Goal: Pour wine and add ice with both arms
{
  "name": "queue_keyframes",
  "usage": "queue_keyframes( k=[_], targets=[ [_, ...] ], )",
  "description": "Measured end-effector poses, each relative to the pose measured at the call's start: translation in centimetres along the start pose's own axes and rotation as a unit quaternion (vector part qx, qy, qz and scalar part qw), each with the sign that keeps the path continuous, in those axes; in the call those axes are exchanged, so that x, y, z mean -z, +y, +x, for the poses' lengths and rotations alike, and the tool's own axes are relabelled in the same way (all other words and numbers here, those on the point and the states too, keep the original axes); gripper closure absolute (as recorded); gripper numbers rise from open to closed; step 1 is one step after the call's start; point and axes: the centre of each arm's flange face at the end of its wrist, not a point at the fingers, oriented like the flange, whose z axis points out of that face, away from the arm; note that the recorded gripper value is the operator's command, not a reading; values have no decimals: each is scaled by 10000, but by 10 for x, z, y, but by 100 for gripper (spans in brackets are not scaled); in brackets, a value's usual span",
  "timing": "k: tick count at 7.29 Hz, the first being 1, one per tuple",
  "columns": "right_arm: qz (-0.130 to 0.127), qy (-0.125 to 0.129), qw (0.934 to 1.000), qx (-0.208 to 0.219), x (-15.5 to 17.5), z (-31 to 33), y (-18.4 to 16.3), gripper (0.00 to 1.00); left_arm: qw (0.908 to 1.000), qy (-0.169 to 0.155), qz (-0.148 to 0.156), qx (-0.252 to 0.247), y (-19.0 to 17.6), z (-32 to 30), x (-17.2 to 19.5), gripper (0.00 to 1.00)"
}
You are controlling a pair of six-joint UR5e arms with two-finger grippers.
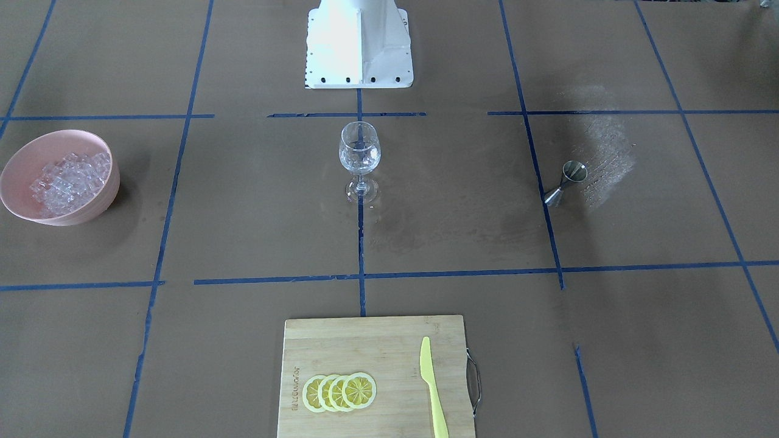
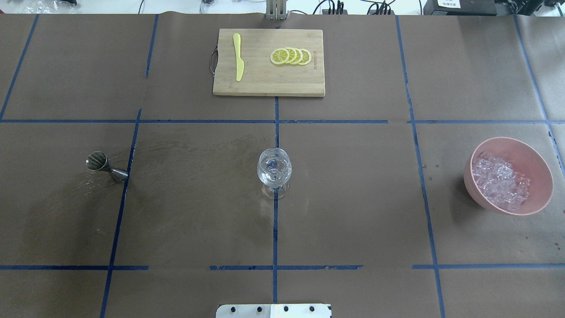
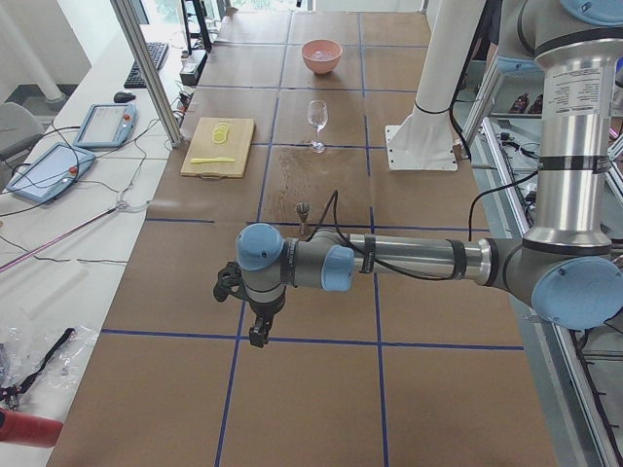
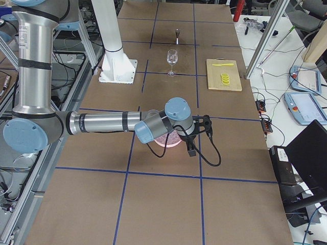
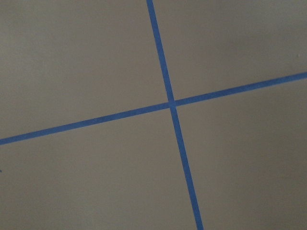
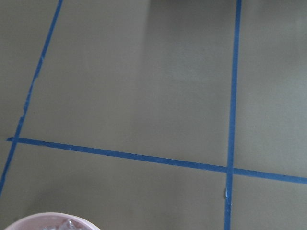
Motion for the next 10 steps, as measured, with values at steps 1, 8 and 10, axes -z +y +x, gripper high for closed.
queue_keyframes(
  k=[1,8,10],
  targets=[
    [-1,-112,9999,-72,-2,-30,-9,0,10000,-11,62,-71,-2,1,1,0],
    [86,-12,9974,-722,-65,-120,82,6,9995,-30,228,-239,-19,9,11,0],
    [138,212,9951,-959,-88,-134,101,17,9994,-28,243,-257,-20,10,12,0]
  ],
)
